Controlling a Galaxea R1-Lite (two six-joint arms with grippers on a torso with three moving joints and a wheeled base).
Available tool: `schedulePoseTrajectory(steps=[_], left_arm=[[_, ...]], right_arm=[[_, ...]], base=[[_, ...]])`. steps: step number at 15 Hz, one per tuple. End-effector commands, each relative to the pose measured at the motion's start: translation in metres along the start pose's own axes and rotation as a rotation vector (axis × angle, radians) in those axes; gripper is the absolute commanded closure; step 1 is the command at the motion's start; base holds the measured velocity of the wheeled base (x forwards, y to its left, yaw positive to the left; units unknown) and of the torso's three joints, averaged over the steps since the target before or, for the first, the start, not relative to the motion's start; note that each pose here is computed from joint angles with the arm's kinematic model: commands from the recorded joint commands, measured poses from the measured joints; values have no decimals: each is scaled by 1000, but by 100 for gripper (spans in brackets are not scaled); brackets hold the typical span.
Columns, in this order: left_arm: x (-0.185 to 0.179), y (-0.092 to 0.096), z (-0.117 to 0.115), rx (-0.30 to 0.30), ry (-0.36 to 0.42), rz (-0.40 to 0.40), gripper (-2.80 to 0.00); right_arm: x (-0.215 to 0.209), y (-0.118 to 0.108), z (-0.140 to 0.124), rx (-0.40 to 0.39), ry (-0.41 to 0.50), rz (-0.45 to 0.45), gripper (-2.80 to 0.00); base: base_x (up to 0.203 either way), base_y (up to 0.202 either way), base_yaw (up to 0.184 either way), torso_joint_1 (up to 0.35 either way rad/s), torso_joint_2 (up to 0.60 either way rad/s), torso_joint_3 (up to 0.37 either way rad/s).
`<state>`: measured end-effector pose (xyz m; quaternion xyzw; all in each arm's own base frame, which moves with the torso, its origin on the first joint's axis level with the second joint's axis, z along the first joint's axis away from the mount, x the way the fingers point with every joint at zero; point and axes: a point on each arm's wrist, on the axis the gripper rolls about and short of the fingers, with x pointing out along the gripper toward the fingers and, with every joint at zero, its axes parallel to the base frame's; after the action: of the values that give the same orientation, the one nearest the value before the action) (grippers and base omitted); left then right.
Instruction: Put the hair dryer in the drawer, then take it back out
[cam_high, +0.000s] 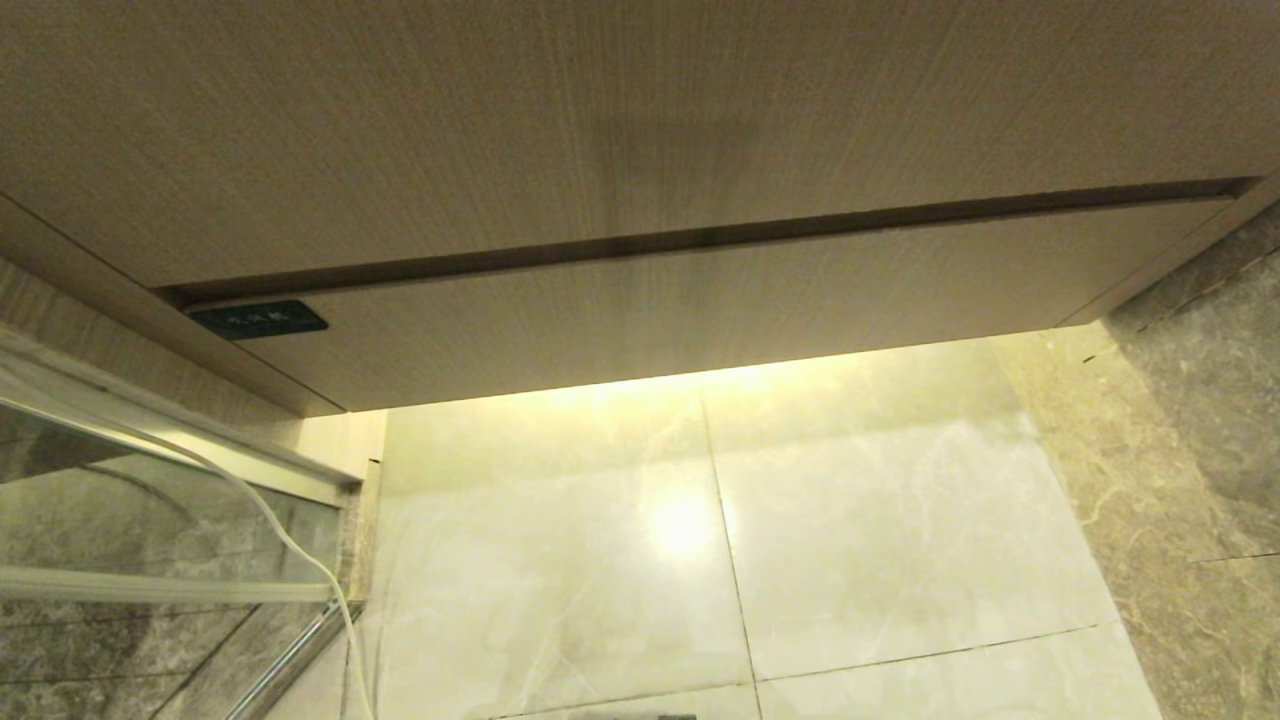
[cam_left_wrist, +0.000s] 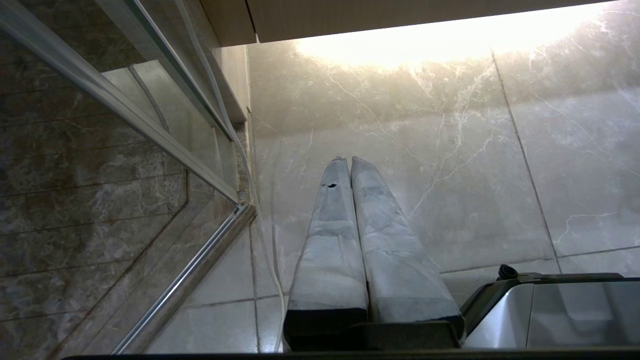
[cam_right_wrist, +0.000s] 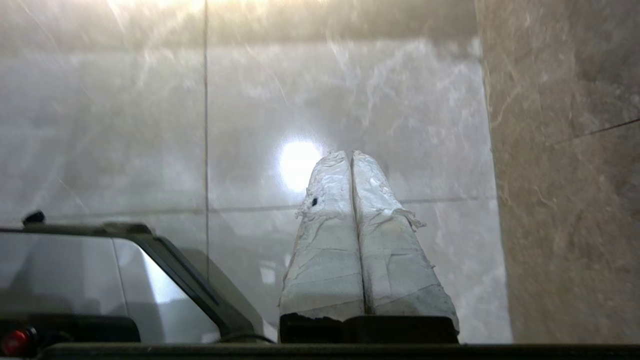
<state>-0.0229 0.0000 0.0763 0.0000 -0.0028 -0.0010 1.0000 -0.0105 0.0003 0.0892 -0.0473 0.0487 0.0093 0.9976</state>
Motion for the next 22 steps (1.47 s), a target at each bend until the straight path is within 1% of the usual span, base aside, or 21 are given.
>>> schedulePoseTrajectory(steps=[1,2,5,8,13,22], left_arm=[[0,0,0,0,2,0,0],[0,0,0,0,0,0,0],[0,0,0,0,1,0,0],[0,0,0,0,0,0,0],[0,0,0,0,1,0,0],[0,0,0,0,1,0,0]], right_arm=[[-11,1,-12,57,-122,-1,0],[-11,1,-14,87,-111,-1,0],[-11,1,-14,101,-111,-5,0],[-11,1,-14,92,-112,-10,0],[-11,1,-14,136,-109,-15,0],[-11,1,-14,142,-108,-19,0]], base=[[0,0,0,0,0,0],[0,0,0,0,0,0],[0,0,0,0,0,0],[0,0,0,0,0,0],[0,0,0,0,0,0],[0,0,0,0,0,0]])
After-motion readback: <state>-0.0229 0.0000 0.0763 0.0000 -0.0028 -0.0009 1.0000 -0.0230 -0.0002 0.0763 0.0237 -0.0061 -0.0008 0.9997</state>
